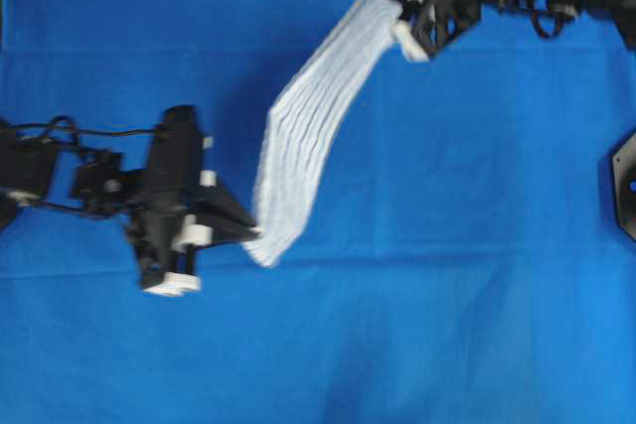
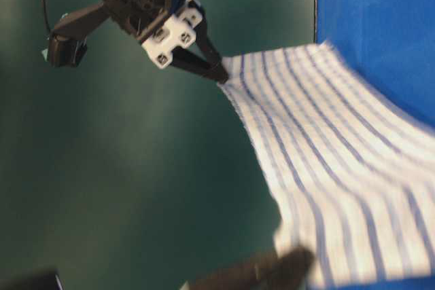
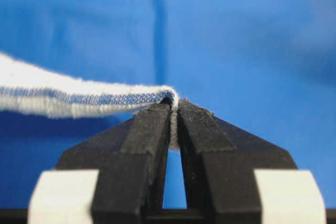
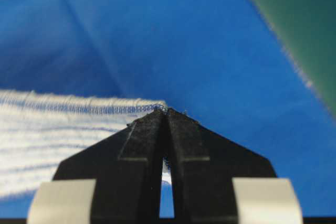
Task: Fold the blue towel.
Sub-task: 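Rotate the strip vertical, right gripper pulling its end toward the far side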
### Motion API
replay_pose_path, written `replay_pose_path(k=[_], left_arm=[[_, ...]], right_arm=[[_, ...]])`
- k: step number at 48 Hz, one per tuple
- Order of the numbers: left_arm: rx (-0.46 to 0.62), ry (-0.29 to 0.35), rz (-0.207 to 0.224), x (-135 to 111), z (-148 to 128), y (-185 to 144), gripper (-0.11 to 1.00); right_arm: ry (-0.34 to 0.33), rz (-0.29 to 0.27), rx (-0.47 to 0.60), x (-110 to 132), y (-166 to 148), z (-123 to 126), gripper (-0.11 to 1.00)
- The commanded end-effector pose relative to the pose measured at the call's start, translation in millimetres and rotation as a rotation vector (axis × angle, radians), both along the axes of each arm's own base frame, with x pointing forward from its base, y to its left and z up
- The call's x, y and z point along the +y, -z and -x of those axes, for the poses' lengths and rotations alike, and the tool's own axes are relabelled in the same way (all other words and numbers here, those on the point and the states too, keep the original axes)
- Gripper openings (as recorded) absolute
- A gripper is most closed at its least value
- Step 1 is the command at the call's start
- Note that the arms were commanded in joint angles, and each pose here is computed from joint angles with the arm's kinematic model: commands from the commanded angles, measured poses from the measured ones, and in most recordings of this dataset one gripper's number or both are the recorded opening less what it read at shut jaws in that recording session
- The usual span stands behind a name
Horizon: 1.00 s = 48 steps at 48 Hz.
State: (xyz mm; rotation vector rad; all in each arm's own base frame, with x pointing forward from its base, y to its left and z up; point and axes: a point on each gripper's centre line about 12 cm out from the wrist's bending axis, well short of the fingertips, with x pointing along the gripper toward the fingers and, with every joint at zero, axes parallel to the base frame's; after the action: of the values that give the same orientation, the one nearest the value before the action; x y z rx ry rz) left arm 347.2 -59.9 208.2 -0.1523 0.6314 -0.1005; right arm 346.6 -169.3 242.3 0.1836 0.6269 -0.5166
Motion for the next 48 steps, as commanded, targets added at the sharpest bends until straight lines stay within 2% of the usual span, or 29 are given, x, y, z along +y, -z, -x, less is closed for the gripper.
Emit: replay_pose_path(k=[1,12,15,23,29,38,48], left_arm=[[-0.053,0.02,0.0,-8.6,-19.7,-15.7,0.02],[-0.084,0.046,-0.024,-19.3,-60.2,-15.0,0.02],[-0.111,0.05,-0.028,-22.1,-75.2,-16.0,0.02],[-0.18,0.079,-0.07,-30.3,-117.6,-18.1,0.02],[-0.189,0.088,-0.088,-33.0,-135.4,-14.4,0.02],[-0.178,0.088,-0.088,-33.1,-136.4,-6.1,0.02],[-0.112,0.078,-0.074,-27.6,-104.2,12.8,0.02]], right_arm=[[0.001,0.038,-0.046,-8.9,-17.1,-6.9,0.02],[0.02,0.049,-0.045,-17.8,-18.4,-3.6,0.02],[0.026,0.048,-0.039,-17.6,-17.2,2.5,0.02],[0.045,0.041,-0.029,-14.1,-13.3,23.2,0.02],[0.048,0.037,-0.022,-11.6,-10.8,29.1,0.02],[0.045,0.033,-0.012,-16.5,-5.6,19.6,0.02],[0.024,0.017,0.034,-27.2,16.0,-13.9,0.02]])
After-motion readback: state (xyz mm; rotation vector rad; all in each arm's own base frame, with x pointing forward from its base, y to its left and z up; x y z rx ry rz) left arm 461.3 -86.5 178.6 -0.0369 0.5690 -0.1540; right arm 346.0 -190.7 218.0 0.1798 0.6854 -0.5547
